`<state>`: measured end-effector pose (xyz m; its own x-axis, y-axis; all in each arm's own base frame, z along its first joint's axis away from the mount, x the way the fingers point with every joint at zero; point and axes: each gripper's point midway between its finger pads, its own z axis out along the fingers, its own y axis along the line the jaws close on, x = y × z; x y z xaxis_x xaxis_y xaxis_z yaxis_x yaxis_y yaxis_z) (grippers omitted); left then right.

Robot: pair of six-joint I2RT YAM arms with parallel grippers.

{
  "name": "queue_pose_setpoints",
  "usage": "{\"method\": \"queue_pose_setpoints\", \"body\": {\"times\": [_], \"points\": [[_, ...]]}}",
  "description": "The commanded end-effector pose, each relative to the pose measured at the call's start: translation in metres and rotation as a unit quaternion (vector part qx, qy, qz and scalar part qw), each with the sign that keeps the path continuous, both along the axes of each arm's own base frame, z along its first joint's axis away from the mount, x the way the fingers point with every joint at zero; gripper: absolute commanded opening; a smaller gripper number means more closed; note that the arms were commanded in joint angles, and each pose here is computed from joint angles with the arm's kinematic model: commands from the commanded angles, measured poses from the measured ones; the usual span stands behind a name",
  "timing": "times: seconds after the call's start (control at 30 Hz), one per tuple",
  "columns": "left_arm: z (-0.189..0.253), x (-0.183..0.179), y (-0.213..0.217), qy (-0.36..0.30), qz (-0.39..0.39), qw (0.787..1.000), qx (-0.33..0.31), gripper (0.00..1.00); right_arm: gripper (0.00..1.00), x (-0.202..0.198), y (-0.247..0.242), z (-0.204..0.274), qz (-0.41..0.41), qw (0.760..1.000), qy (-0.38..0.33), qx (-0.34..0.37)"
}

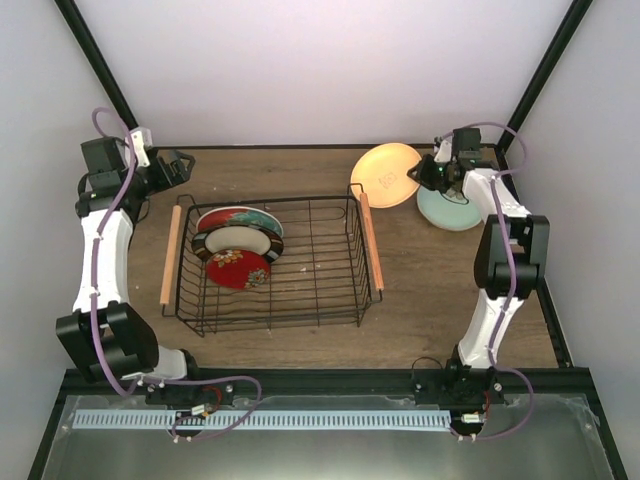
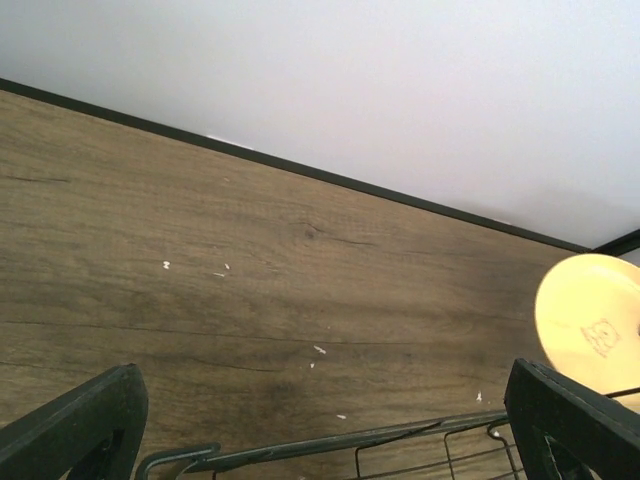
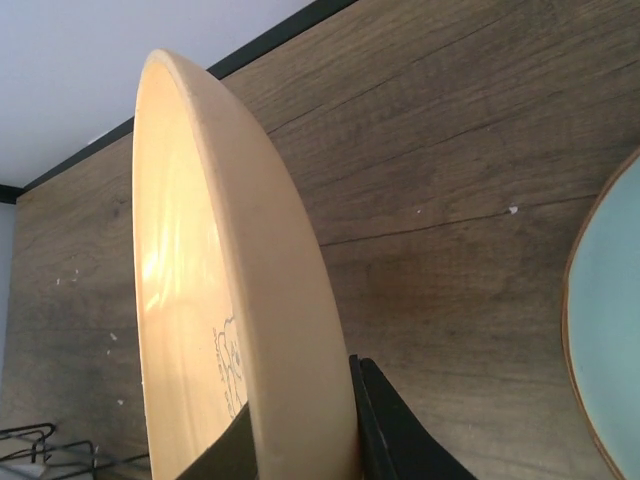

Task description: Unload the plates from the dish rack

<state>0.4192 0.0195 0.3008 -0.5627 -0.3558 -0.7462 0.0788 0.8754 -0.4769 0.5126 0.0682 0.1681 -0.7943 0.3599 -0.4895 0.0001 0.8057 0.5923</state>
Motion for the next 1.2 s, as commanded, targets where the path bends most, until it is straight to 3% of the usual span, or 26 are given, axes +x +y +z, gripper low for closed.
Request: {"method": "queue_pose_setpoints", "body": {"times": [0.0,0.3,0.93,1.07,1.17], "points": [[0.016,-0.011,0.0,-0.017,0.0,1.0,0.015,1.0,0.01,0.029,0.006,0.017,0.008,0.999,-0.039,0.013],[0.013,-0.016,0.0,-0.014,0.002,1.0,0.02,1.0,0.01,0.046,0.014,-0.03,-0.004,1.0,-0.003,-0.011],[0.007,-0.016,0.0,-0.007,0.002,1.0,0.019,1.0,0.05,0.027,0.023,-0.101,-0.005,0.996,0.083,-0.038],[0.005,-0.018,-0.001,-0.006,0.002,1.0,0.02,1.0,0.12,0.021,0.023,-0.112,-0.004,0.994,0.099,-0.04],[0.004,-0.019,-0.001,-0.005,0.002,1.0,0.019,1.0,0.24,0.016,0.024,-0.118,0.0,0.993,0.111,-0.041]]}}
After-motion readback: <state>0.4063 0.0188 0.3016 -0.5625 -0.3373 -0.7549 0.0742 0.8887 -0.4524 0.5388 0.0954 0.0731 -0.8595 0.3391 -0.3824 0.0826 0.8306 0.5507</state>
